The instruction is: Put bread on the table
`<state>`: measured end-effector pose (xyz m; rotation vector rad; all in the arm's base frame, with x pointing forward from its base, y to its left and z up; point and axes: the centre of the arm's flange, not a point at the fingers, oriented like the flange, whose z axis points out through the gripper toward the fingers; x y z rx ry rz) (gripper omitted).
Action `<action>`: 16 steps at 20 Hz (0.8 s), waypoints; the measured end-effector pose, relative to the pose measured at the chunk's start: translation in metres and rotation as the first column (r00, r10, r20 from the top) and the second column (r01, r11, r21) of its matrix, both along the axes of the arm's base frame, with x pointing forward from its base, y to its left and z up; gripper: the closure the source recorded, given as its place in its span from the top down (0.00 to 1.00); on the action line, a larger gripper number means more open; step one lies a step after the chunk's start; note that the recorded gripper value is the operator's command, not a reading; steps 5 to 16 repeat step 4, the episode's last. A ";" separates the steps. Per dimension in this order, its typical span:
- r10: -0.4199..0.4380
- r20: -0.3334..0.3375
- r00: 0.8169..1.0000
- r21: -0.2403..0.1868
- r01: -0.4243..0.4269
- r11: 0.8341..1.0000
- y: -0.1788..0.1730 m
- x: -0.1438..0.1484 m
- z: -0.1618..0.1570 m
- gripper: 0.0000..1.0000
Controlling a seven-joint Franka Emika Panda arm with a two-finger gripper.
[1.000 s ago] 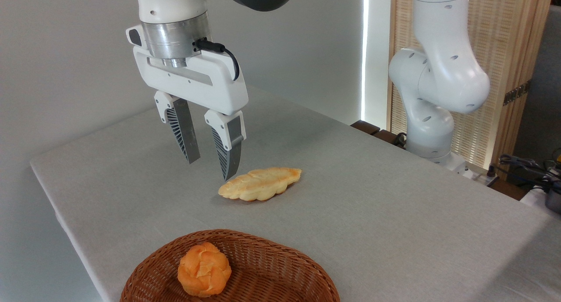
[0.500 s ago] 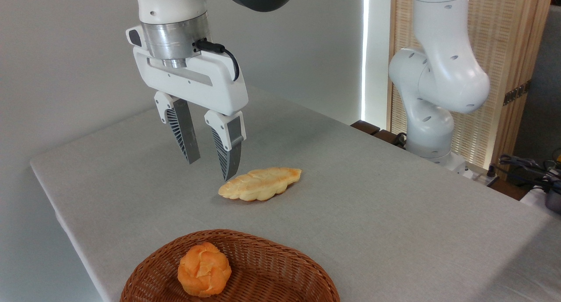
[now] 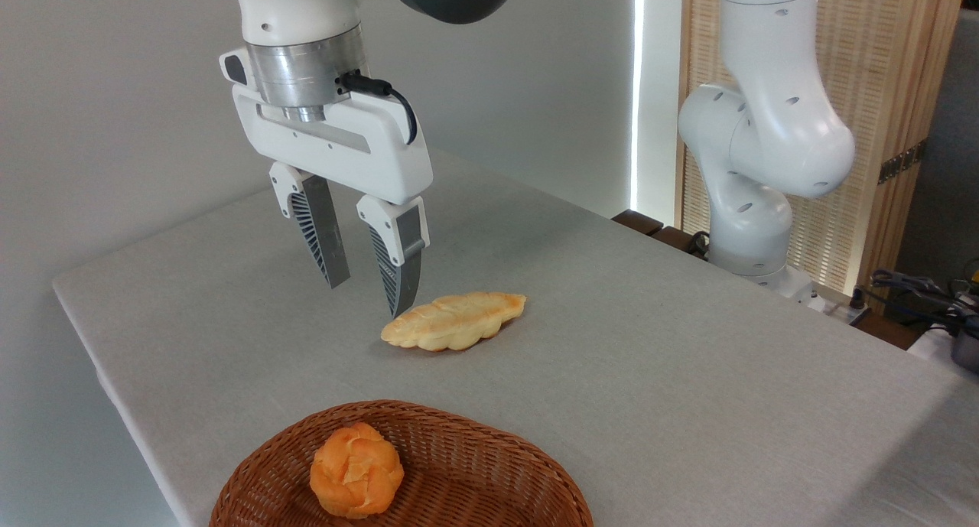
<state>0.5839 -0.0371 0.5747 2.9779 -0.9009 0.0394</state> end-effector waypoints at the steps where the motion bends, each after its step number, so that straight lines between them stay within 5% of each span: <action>1: 0.000 -0.001 1.000 0.000 0.000 1.000 0.000 0.000 -0.001 1.00; 16: 0.000 -0.005 1.000 0.001 0.000 1.000 0.000 0.001 -0.003 1.00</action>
